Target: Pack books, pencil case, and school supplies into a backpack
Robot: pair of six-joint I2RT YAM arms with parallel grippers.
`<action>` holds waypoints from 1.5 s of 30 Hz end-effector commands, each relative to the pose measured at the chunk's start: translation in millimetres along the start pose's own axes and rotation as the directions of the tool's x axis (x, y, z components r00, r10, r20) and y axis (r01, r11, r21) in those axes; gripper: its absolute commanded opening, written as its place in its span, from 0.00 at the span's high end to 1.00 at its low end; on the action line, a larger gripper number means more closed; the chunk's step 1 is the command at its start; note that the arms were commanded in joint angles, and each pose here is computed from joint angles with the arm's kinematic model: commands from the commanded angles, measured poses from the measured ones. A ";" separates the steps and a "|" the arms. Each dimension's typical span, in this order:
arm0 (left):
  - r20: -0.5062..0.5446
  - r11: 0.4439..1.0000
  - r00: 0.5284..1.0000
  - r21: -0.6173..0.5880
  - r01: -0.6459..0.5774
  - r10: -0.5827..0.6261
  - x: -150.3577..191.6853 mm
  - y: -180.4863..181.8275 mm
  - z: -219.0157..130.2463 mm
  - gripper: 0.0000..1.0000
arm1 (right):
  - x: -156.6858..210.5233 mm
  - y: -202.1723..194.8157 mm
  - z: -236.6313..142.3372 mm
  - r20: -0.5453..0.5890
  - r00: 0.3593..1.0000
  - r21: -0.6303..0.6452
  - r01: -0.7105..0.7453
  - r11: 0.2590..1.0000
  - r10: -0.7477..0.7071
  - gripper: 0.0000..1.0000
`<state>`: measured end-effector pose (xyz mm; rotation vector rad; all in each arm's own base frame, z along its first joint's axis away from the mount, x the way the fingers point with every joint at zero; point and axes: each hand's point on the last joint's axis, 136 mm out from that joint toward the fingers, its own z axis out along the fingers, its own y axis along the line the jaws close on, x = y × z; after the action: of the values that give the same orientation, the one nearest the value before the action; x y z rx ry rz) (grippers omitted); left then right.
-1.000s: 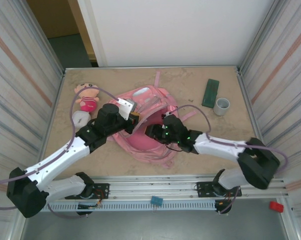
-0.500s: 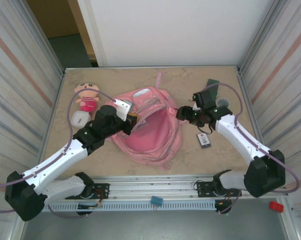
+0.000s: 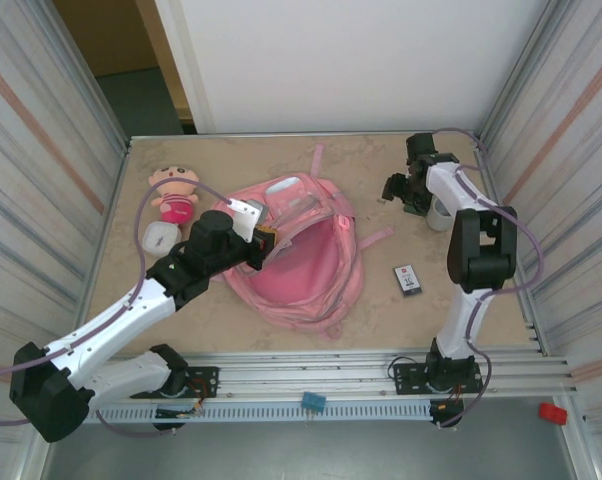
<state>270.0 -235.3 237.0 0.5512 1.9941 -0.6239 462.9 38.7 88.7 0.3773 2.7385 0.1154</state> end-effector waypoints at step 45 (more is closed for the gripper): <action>0.124 1.000 0.992 0.015 0.005 -0.006 -39.7 0.3 -1.5 1.00 | 66.4 -5.9 -31.1 -0.135 0.989 0.169 0.090 0.982 -0.067 0.11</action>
<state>276.9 -239.0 230.3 0.5560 2.0148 -0.6285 385.6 73.9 95.4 0.2380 2.8859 -0.0198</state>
